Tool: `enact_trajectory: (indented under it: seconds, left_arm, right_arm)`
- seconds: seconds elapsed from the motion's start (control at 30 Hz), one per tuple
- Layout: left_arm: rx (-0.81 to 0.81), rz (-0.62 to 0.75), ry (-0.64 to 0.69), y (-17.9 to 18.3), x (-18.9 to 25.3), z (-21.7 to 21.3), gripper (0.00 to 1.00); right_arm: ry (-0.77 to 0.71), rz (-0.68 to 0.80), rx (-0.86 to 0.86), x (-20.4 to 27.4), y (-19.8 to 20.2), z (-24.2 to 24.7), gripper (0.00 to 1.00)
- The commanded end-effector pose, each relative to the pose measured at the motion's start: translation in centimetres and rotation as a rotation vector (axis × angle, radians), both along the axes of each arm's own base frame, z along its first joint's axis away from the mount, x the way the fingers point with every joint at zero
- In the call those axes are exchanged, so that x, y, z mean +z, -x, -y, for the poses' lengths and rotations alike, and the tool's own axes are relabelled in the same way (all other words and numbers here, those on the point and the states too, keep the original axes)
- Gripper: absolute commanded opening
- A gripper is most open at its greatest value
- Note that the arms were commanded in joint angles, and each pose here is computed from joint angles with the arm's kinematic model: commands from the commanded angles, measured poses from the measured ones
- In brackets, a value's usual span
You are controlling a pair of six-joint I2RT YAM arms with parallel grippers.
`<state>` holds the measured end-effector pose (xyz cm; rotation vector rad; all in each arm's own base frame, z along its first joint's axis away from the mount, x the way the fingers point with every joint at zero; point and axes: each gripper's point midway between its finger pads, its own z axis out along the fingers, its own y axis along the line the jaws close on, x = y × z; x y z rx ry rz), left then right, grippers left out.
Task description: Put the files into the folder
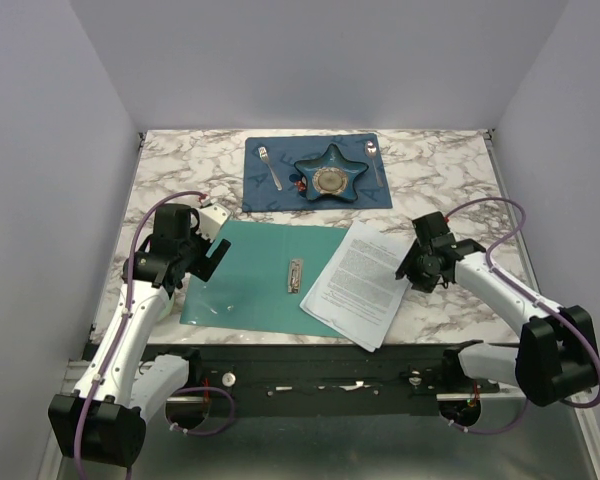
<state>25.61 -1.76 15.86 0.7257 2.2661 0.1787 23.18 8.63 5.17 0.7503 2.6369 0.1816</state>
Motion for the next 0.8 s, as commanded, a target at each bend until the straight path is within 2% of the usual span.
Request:
enact_trajectory:
  seconds: [0.0,0.57,0.77]
  left_arm:
    - [-0.024,0.029,-0.002,-0.2,0.7,0.2,0.99]
    - [-0.026,0.033,-0.024,-0.3,0.7,-0.1,0.99]
    - [-0.029,0.037,-0.027,-0.3,0.8,-0.1,0.99]
  right_arm:
    - [0.037,-0.007,-0.033,-1.1,-0.4,0.6,0.54]
    - [0.003,-0.019,-0.023,-2.4,-1.2,-0.4,0.43]
    - [-0.004,-0.028,-0.022,-2.7,-1.1,-0.5,0.42]
